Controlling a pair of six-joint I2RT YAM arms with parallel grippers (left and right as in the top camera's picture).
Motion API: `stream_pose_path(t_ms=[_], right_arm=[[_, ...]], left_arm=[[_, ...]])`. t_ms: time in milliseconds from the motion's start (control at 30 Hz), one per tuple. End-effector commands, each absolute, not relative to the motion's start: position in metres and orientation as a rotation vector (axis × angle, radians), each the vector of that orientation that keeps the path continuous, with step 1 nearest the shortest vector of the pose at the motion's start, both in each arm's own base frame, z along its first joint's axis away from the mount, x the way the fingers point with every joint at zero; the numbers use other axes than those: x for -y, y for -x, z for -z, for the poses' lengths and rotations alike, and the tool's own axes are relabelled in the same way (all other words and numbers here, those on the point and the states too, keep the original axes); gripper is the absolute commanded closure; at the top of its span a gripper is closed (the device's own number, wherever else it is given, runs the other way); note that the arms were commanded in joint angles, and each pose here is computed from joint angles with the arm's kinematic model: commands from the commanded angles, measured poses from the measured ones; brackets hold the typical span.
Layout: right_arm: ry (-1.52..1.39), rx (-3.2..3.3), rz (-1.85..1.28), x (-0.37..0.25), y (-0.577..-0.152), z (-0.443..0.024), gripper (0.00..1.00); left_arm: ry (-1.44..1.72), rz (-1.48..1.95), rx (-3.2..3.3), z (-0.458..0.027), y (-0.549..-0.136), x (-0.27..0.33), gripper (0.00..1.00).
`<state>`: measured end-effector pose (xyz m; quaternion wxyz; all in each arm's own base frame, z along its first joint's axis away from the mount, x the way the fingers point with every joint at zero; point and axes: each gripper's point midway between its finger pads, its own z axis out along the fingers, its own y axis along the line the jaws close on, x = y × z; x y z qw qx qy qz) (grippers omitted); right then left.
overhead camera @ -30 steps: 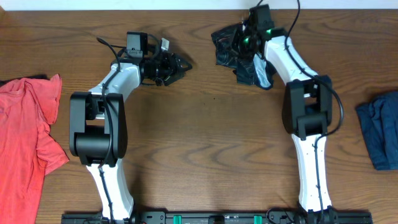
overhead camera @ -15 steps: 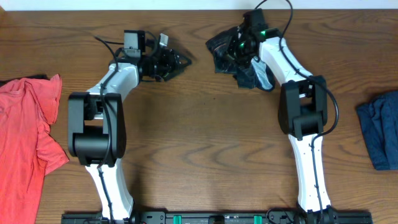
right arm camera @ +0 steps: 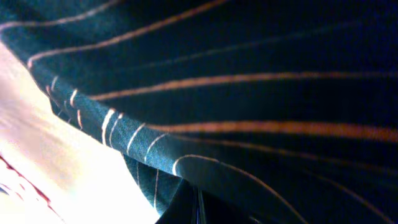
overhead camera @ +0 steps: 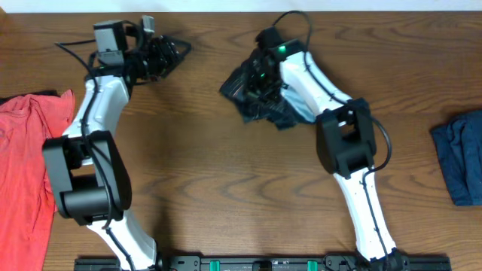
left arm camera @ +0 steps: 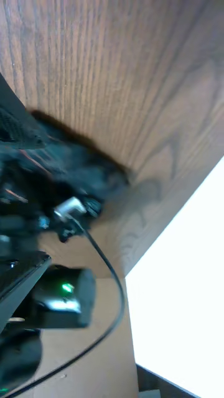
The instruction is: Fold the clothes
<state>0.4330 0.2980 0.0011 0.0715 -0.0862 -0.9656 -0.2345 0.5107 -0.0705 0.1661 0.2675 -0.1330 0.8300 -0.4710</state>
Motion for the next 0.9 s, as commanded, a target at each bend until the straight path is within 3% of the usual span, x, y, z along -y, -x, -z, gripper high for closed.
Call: stream_pose_path(t_ms=[0, 300, 600, 767, 867], right_arm=[[0.116, 2.858, 0.489, -0.315, -0.382, 0.041, 0.99], [-0.105, 2.788, 0.369, -0.363, -0.309, 0.041, 0.99], [-0.142, 2.797, 0.326, -0.36, -0.305, 0.041, 0.96], [-0.224, 2.852, 0.408, -0.365, -0.323, 0.03, 0.58], [-0.279, 2.915, 0.47, -0.369, -0.337, 0.008, 0.28]], left_arm=[[0.34, 1.272, -2.21, -0.182, -0.514, 0.069, 0.45], [0.343, 1.272, -2.209, -0.182, -0.514, 0.068, 0.44], [0.38, 1.239, -2.2, -0.181, -0.517, 0.053, 0.44], [0.47, 1.161, -2.19, -0.175, -0.521, 0.023, 0.39], [0.52, 1.131, -2.191, -0.171, -0.52, 0.005, 0.38]])
